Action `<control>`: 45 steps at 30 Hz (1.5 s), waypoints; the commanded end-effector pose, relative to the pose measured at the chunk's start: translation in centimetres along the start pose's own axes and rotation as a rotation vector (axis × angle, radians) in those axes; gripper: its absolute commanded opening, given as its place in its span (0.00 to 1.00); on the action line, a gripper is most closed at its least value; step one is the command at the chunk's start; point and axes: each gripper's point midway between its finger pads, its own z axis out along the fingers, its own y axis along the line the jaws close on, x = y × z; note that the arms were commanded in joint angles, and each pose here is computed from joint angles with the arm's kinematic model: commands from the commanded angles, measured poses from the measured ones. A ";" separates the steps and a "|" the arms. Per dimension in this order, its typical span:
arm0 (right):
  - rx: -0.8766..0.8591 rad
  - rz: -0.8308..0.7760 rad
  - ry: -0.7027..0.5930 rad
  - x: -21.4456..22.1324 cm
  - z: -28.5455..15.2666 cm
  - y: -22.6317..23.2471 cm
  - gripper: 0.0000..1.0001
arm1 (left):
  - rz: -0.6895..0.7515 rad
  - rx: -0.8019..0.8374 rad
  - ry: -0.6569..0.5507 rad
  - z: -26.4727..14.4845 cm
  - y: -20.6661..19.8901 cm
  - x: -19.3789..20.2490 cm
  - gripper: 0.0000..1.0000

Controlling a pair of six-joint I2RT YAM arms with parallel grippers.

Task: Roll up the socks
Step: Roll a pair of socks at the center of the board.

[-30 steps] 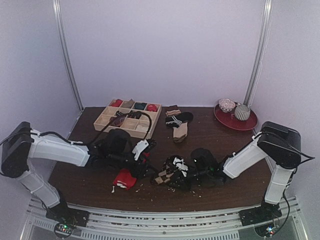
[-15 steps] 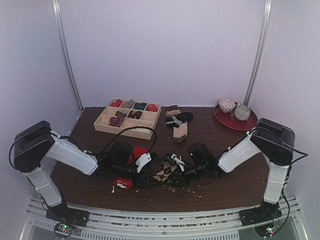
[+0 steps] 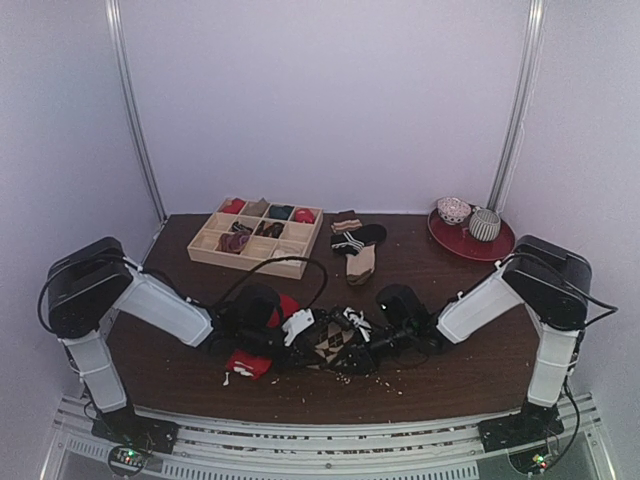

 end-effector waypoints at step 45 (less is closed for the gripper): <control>0.602 -0.607 0.039 3.0 -2.4 -2.3 0.24 | -0.539 0.132 0.498 1.6 -0.8 11.2 0.17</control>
